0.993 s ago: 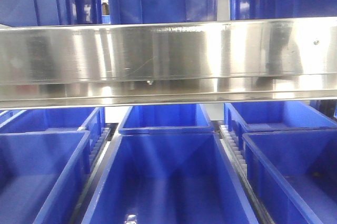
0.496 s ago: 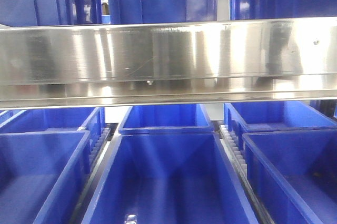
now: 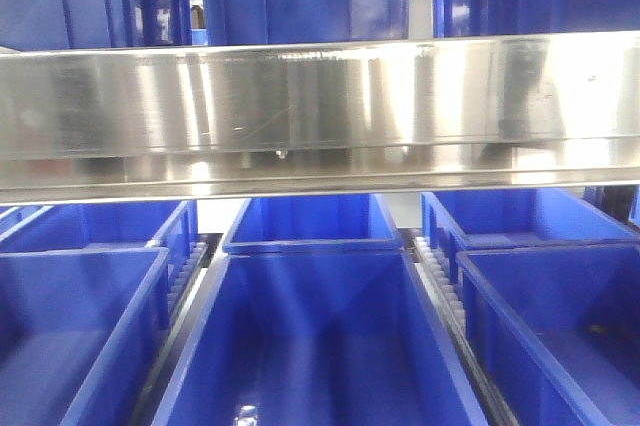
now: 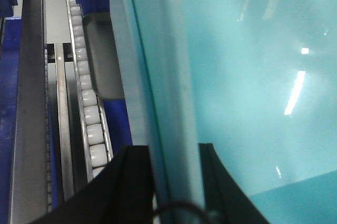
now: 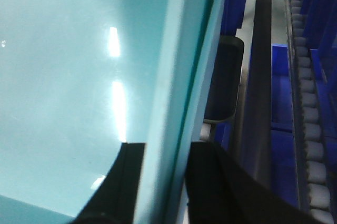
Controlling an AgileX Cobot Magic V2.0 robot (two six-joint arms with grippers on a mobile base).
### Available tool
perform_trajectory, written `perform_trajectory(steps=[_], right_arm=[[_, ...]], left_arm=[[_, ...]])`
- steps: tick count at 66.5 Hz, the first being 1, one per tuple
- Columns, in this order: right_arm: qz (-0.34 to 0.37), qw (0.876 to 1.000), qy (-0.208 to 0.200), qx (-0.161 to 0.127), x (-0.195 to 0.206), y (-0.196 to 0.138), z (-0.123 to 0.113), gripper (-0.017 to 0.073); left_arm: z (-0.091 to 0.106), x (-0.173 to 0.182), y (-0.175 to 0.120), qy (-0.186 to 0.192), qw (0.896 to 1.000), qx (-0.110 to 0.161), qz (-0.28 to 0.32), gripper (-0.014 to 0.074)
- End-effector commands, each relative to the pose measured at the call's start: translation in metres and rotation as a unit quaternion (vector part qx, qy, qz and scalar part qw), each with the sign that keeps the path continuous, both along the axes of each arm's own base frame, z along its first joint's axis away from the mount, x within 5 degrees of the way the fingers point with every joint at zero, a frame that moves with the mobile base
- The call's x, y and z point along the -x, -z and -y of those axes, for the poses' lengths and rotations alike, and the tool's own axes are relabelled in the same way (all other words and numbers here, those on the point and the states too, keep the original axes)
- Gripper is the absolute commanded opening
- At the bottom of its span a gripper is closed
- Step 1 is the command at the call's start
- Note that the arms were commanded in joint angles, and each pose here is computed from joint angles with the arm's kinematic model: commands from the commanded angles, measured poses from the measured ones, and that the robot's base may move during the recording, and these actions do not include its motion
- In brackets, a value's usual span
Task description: Move two blue bins to right shelf middle
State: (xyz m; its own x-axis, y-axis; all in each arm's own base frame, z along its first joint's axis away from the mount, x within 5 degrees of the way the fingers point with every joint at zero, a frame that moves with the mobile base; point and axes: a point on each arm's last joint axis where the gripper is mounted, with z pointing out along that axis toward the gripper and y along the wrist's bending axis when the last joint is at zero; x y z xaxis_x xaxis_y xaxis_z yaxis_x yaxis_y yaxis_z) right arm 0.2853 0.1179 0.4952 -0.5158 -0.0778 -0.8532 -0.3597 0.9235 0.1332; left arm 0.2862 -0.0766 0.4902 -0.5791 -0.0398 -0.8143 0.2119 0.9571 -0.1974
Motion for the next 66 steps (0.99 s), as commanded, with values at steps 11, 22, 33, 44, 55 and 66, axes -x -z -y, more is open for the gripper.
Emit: perform_trajectory(steps=[11, 22, 33, 44, 55, 66], right_arm=[[0.045, 0.999, 0.009, -0.008, 0.0, -0.0117, 0.0036, -0.0154], [0.043, 0.999, 0.009, -0.007, -0.0041, -0.0089, 0.002, -0.0154], [0.041, 0.999, 0.009, -0.006, -0.0059, -0.0074, 0.0013, -0.0154], [0.042, 0.999, 0.009, -0.007, -0.0056, -0.0077, 0.0013, -0.0154], [0.042, 0.999, 0.009, -0.007, -0.0056, -0.0077, 0.0013, -0.0154], [0.042, 0.999, 0.009, -0.007, -0.0056, -0.0077, 0.0013, -0.0154]], left_arm=[[0.0021, 0.008, -0.0192, 0.012, 0.998, 0.028, 0.055, -0.0111], [0.0021, 0.008, -0.0192, 0.012, 0.998, 0.028, 0.055, -0.0111], [0.0021, 0.008, -0.0192, 0.012, 0.998, 0.028, 0.055, -0.0111], [0.002, 0.0085, -0.0196, 0.012, 0.998, 0.028, 0.055, -0.0111], [0.002, 0.0085, -0.0196, 0.012, 0.998, 0.028, 0.055, -0.0111], [0.002, 0.0085, -0.0196, 0.012, 0.998, 0.028, 0.055, -0.0111]])
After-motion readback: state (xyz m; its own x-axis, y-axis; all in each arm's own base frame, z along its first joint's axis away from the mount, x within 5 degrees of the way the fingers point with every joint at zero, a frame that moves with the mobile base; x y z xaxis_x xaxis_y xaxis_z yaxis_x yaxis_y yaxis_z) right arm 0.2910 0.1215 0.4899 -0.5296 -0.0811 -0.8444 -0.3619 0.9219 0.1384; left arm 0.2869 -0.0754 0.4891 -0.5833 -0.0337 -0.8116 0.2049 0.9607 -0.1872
